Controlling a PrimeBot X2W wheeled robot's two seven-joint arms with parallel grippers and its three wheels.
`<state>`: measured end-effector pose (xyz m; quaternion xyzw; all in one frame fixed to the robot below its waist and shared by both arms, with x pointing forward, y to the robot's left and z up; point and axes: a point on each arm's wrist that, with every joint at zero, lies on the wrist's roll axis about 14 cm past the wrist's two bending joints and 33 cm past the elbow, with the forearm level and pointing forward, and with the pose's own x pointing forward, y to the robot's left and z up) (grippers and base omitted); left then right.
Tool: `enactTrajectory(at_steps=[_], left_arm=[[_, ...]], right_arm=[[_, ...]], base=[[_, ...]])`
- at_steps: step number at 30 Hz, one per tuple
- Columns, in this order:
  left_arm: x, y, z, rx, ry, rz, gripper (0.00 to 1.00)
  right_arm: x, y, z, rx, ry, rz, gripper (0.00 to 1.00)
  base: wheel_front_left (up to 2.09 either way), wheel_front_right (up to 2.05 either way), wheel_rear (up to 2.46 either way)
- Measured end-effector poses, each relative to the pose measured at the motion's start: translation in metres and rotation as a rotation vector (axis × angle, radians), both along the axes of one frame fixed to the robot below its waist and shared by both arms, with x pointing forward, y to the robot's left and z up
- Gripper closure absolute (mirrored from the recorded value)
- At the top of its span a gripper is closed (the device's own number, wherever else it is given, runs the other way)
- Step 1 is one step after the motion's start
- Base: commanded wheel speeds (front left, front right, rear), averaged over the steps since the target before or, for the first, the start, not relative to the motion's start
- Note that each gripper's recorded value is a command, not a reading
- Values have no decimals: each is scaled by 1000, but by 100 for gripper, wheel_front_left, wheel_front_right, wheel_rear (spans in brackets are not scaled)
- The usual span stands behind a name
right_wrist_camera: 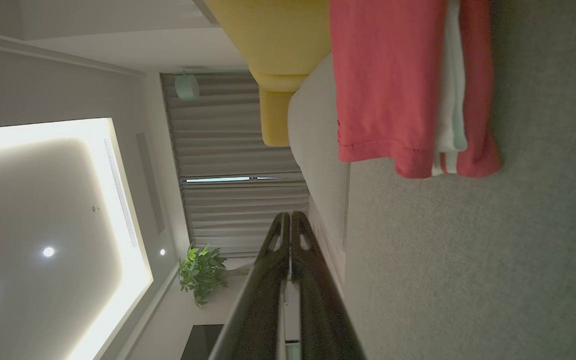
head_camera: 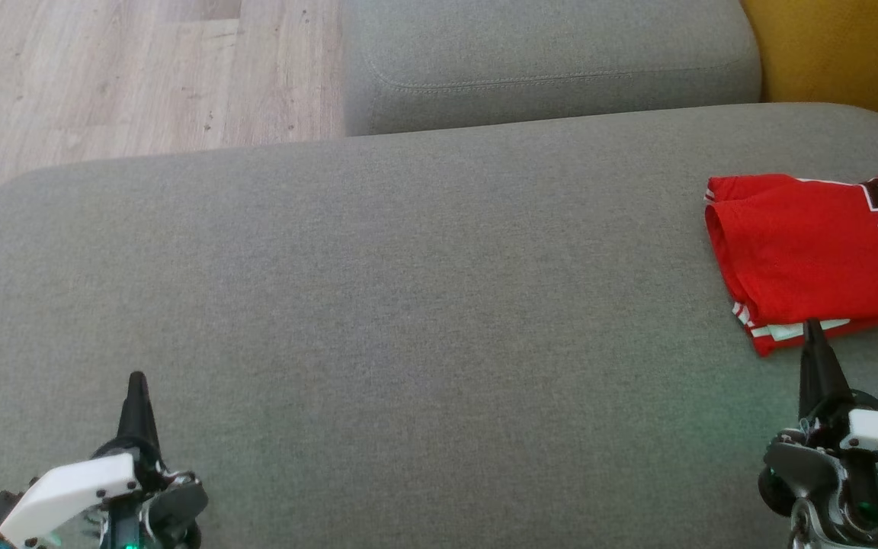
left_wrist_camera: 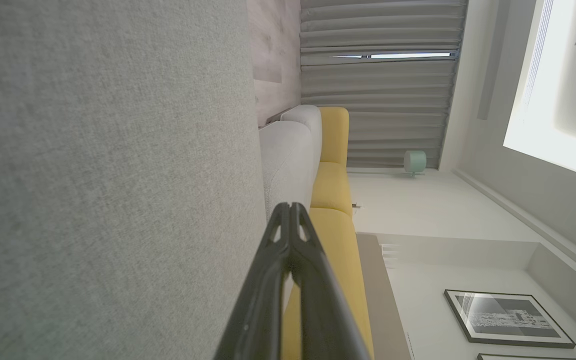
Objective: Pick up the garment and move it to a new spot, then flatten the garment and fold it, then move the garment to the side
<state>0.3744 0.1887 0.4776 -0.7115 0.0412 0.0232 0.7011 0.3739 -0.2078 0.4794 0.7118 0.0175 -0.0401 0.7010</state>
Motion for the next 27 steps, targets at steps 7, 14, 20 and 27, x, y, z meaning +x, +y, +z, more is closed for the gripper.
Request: enactTrajectory(at_steps=[7, 14, 20, 27], left_arm=[[0, 0, 0, 0, 0, 0, 100], [0, 0, 0, 0, 0, 1, 100], [0, 0, 0, -1, 0, 1, 100], [0, 0, 0, -2, 0, -2, 100]], right_arm=[[0, 0, 0, 0, 0, 1, 100], [0, 0, 0, 0, 0, 1, 100], [0, 0, 0, 0, 0, 0, 100], [0, 0, 0, 1, 0, 0, 100]], base=[[0, 0, 0], [0, 0, 0], [0, 0, 0], [0, 0, 0]])
